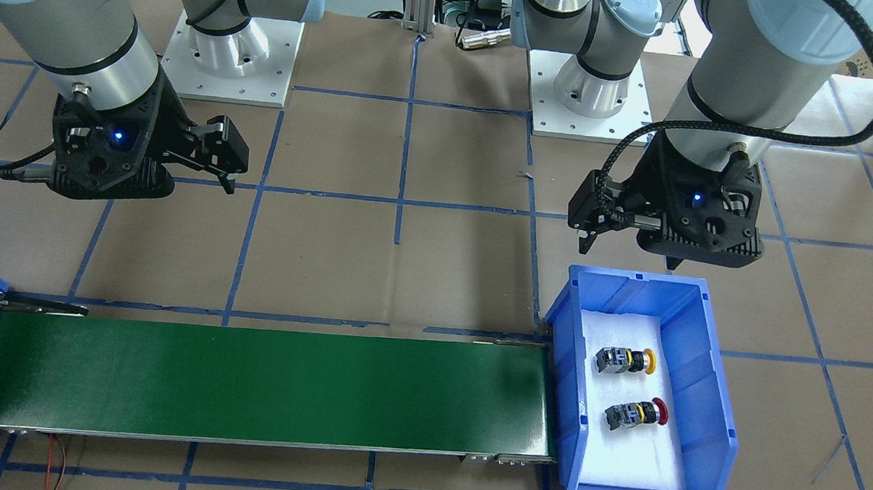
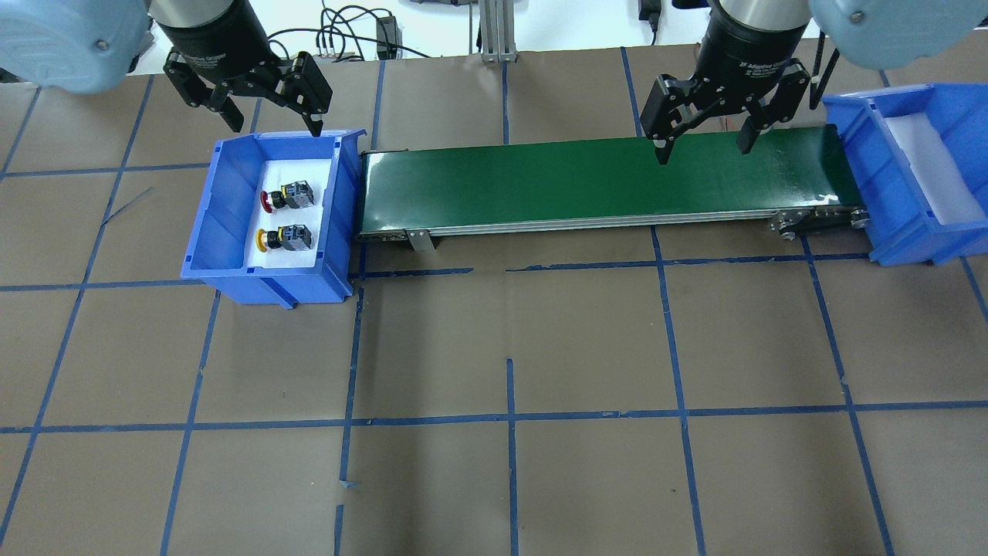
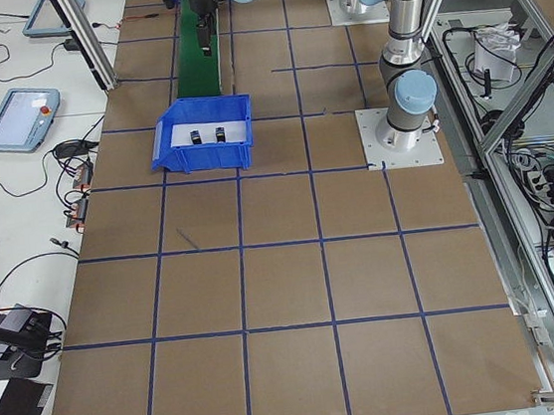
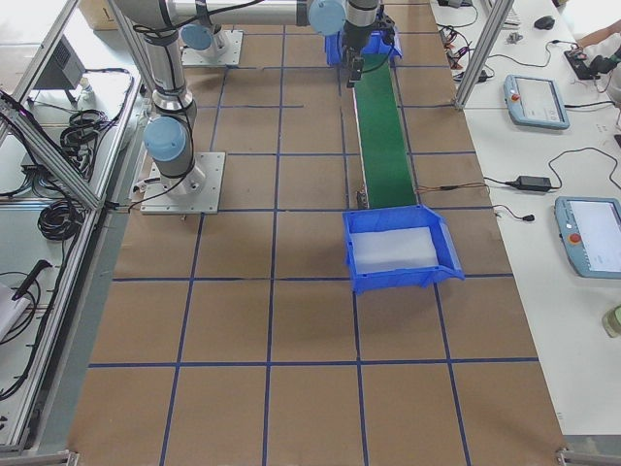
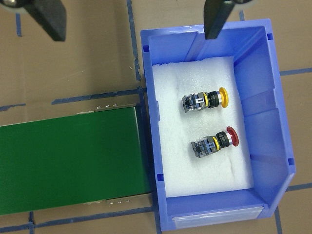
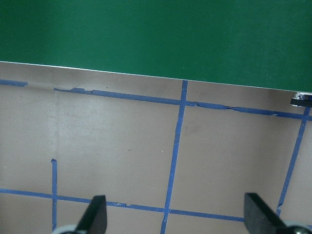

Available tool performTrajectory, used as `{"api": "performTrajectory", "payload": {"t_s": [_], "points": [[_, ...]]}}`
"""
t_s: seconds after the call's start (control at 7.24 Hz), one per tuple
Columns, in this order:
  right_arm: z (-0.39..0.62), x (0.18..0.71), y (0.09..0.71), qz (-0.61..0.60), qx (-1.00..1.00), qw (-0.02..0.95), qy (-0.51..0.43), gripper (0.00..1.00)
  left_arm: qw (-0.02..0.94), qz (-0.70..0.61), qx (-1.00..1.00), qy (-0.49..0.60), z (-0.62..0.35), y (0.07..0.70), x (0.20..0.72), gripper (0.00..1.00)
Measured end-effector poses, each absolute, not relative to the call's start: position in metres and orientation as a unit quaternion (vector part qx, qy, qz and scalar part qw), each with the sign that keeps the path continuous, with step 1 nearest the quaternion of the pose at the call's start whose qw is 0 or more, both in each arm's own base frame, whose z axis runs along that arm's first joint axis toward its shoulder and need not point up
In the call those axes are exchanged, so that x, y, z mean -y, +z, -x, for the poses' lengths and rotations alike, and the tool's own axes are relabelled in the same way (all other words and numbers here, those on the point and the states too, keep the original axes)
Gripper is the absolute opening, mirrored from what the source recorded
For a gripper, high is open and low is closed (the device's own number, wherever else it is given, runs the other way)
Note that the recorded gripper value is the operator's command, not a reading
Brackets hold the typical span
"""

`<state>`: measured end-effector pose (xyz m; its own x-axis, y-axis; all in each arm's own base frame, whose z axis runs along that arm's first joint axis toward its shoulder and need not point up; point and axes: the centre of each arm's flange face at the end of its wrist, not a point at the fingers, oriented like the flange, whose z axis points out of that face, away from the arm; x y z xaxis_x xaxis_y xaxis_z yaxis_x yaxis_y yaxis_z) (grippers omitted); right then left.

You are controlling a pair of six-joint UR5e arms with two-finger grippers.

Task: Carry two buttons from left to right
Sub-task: 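Lower the left gripper into the blue bin toward the yellow-capped button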

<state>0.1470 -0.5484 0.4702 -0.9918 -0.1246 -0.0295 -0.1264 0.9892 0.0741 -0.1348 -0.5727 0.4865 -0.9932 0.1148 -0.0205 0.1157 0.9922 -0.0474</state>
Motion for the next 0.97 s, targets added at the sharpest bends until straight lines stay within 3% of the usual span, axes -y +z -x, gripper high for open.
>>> {"api": "performTrajectory", "payload": {"t_s": [0.97], "points": [[-0.1449,0.5488,0.4687,0.065,-0.997,0.011,0.040,1.00,0.006,-0.061,-0.998,-0.019,0.1353,0.4845,0.5708,1.00]]}}
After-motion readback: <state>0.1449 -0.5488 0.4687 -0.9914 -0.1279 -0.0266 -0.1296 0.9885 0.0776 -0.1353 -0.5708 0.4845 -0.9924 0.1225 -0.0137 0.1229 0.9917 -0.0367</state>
